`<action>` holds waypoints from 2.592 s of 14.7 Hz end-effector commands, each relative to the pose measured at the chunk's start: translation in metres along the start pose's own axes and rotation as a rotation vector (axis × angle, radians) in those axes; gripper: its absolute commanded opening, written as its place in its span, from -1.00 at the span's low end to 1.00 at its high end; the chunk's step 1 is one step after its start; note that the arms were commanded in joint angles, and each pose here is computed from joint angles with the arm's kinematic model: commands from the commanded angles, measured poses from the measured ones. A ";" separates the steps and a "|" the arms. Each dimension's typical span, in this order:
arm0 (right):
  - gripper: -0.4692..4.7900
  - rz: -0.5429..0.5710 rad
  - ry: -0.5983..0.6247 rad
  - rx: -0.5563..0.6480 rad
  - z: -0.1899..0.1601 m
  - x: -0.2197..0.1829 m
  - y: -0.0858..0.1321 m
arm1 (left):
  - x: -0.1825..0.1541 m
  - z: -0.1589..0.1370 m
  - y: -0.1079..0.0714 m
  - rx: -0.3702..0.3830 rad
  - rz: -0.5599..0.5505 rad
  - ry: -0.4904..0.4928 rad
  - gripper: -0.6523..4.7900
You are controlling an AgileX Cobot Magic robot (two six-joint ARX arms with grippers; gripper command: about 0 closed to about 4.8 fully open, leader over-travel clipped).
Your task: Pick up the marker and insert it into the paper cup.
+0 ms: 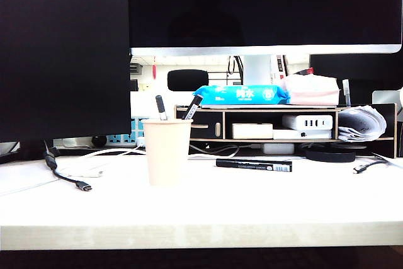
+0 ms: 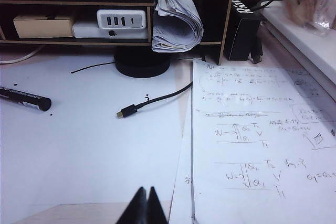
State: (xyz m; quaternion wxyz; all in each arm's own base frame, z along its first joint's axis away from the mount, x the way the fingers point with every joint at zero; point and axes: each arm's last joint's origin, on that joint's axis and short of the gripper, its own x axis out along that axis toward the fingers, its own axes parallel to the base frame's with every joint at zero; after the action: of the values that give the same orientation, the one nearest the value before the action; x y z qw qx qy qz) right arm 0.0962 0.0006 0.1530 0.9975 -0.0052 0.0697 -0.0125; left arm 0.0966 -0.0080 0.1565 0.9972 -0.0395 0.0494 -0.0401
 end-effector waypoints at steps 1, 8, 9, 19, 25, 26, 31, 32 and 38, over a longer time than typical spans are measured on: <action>-0.82 -0.003 -0.015 -0.001 0.001 0.000 0.000 | 0.000 0.001 0.000 -0.003 0.000 -0.013 -0.78; -0.83 0.239 -0.091 0.405 0.015 -0.002 0.006 | 0.000 0.001 0.000 -0.004 -0.001 -0.013 -0.78; -0.83 0.266 -0.086 0.416 0.015 -0.003 0.007 | 0.000 0.001 0.000 -0.005 -0.002 -0.013 -0.78; -0.83 0.312 0.073 0.371 0.058 0.009 0.009 | -0.004 -0.002 -0.015 -0.265 -0.522 0.128 -0.78; -0.83 0.511 0.413 -0.004 0.108 0.092 0.051 | -0.005 -0.005 -0.022 -0.235 -0.579 0.161 -0.78; -0.83 0.548 0.481 -0.075 0.114 0.107 0.060 | -0.005 -0.005 -0.022 -0.235 -0.581 0.162 -0.78; -0.83 0.640 0.616 -0.302 0.145 0.201 0.107 | -0.006 -0.005 -0.022 -0.232 -0.593 0.163 -0.78; -0.83 0.620 0.624 -0.328 0.151 0.220 0.112 | -0.006 -0.005 -0.022 -0.232 -0.600 0.165 -0.78; -0.83 0.676 0.758 -0.419 0.169 0.296 0.140 | -0.006 -0.005 -0.022 -0.231 -0.599 0.164 -0.78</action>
State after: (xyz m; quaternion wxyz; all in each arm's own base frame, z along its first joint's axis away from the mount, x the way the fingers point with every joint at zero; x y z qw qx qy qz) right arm 0.4129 0.1323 0.2754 0.8347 -0.1681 0.4229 0.3100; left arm 0.0888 -0.0300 0.1551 0.9234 -0.1646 0.1145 -0.3274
